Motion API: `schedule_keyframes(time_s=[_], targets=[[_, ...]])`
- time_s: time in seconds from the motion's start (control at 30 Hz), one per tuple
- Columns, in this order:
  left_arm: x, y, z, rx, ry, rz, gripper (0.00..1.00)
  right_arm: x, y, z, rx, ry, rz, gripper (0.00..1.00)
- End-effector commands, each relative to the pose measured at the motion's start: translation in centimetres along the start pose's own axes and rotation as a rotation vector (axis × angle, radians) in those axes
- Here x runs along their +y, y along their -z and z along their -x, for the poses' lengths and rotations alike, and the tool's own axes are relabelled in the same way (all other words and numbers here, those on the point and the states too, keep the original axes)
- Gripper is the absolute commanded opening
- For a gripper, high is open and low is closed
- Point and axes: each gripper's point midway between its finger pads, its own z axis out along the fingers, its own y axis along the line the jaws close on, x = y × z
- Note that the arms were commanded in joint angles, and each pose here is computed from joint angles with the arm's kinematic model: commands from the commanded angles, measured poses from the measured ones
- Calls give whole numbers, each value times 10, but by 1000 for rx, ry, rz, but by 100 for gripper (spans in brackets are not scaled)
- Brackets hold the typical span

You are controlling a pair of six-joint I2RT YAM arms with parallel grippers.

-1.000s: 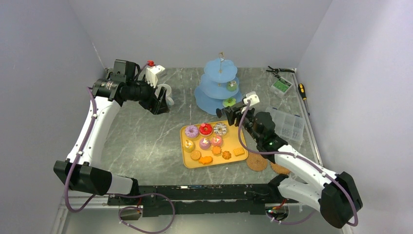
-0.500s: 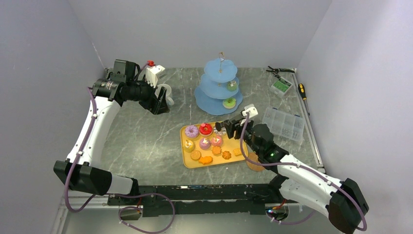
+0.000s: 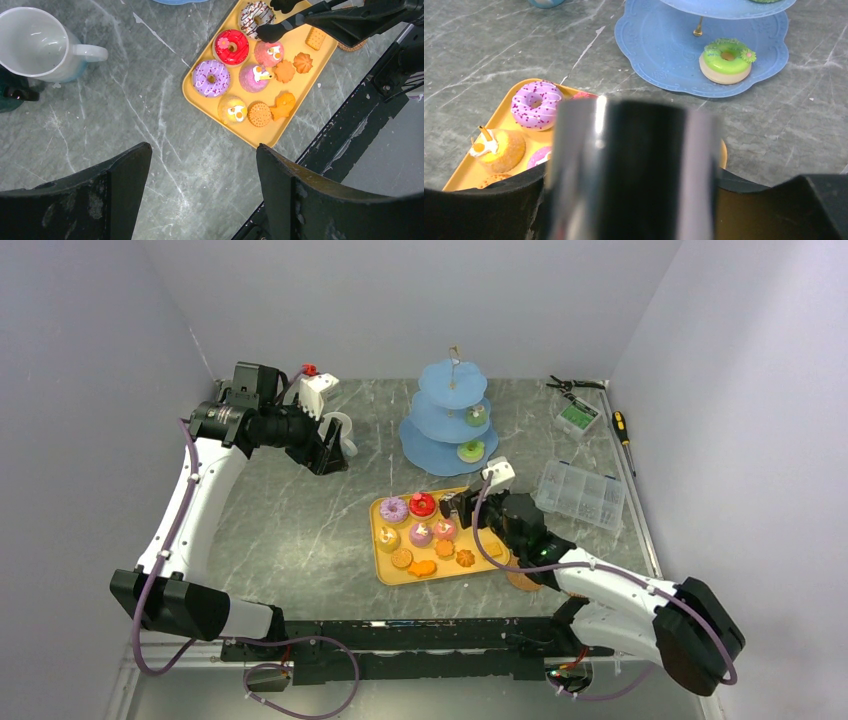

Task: Serve the afternoon tea

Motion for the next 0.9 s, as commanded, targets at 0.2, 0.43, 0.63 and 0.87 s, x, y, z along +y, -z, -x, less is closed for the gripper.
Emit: schedule_keyframes(time_s=[0.2, 0.43, 0.63, 0.87], targets=[[-5, 8, 10, -42, -25, -8, 83, 6, -13, 19, -93, -17, 10, 65], [-5, 8, 10, -44, -25, -10, 83, 3, -20, 2, -42, -1, -7, 65], [-5, 7, 10, -42, -21, -11, 83, -1, -16, 6, -57, -2, -26, 56], [-5, 7, 10, -41, -21, -11, 83, -4, -7, 65, -186, 45, -43, 48]])
